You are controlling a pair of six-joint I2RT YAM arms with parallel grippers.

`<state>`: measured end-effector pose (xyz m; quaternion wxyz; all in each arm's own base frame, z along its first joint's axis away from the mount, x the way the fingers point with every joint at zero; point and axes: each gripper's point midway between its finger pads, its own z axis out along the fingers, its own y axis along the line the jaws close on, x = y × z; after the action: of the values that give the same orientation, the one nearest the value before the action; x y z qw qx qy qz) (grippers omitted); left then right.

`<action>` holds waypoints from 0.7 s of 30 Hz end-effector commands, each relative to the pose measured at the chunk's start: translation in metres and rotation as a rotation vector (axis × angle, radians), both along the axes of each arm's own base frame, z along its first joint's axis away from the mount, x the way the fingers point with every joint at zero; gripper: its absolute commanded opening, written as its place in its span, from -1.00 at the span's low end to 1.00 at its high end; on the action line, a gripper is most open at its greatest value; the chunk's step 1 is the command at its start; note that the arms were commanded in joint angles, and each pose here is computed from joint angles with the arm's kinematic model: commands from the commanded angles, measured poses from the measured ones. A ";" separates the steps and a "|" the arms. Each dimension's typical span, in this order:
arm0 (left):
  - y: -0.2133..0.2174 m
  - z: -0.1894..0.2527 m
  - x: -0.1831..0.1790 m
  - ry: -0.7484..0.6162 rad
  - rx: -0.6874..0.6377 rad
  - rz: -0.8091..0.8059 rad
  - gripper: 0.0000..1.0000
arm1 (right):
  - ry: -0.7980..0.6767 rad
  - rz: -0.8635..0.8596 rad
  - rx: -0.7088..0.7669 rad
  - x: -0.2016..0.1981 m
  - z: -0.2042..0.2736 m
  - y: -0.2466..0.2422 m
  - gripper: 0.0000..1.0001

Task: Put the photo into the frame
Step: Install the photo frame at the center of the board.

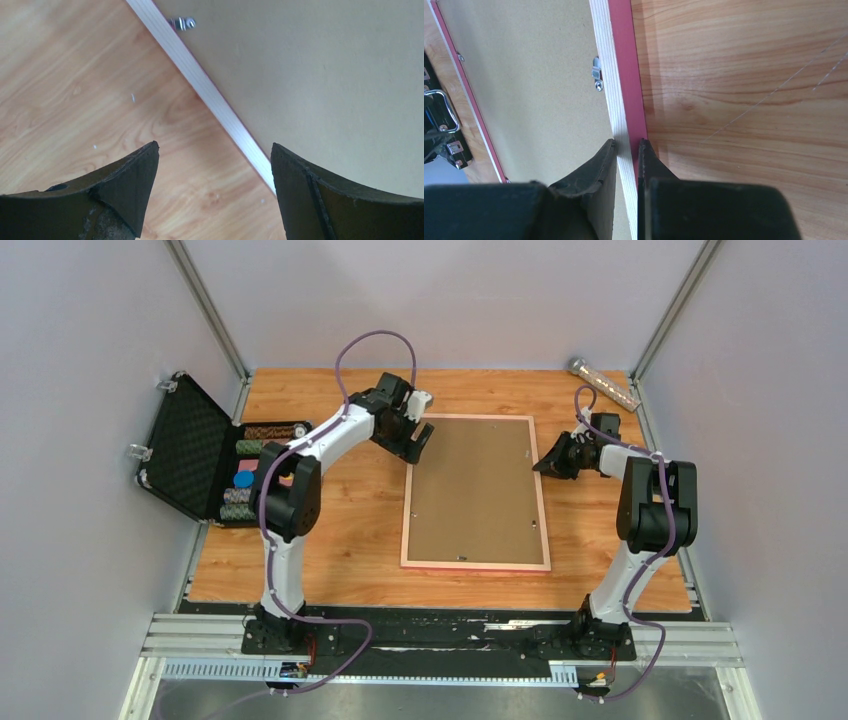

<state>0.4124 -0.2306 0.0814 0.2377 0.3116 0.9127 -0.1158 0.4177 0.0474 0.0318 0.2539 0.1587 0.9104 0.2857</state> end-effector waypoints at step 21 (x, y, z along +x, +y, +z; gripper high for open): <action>-0.013 -0.017 0.068 -0.023 -0.075 0.243 0.66 | -0.026 -0.033 -0.024 0.014 -0.001 -0.011 -1.00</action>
<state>0.4672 -0.2412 0.0503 0.2532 0.2282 0.9356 -0.0923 0.4178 0.0473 0.0318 0.2538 0.1588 0.9103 0.2860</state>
